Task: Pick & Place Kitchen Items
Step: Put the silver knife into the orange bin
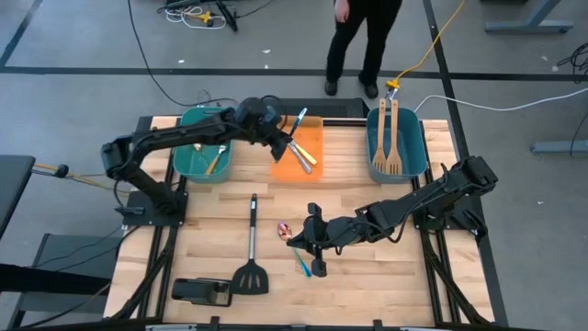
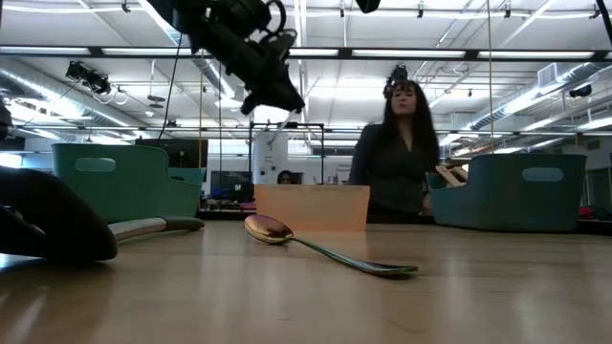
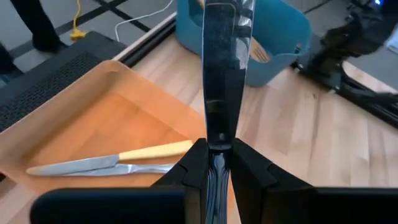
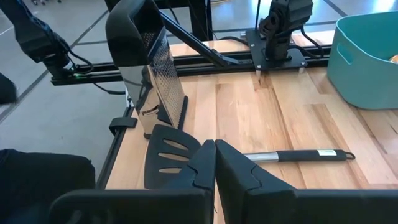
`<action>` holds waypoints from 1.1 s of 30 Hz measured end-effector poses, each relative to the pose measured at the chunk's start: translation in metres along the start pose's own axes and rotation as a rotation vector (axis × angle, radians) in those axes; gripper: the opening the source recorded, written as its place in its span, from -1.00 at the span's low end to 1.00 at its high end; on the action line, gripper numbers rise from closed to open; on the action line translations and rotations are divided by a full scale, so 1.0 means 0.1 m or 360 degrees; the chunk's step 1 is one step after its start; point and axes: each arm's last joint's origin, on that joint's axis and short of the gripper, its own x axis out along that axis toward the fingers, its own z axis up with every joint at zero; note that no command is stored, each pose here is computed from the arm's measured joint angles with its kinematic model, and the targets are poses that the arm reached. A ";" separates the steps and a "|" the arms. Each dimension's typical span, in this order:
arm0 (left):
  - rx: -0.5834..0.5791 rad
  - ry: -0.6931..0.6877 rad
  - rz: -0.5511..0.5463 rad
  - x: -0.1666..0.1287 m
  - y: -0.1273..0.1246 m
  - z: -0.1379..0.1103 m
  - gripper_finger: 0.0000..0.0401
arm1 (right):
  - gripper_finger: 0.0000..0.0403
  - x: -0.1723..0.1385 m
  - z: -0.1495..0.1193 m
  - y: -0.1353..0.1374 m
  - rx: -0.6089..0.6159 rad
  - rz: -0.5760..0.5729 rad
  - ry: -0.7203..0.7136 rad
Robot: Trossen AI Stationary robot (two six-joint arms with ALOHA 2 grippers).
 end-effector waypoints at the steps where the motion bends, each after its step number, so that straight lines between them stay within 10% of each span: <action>1: -0.0021 -0.0001 -0.0004 0.05 0.04 0.00 -0.74 | -0.90 0.00 0.00 0.00 0.0000 -0.0001 0.0001; 33: -0.0590 0.0031 0.0240 0.68 0.72 -0.23 -0.74 | -0.90 0.01 0.00 -0.04 -0.0042 -0.0029 0.0007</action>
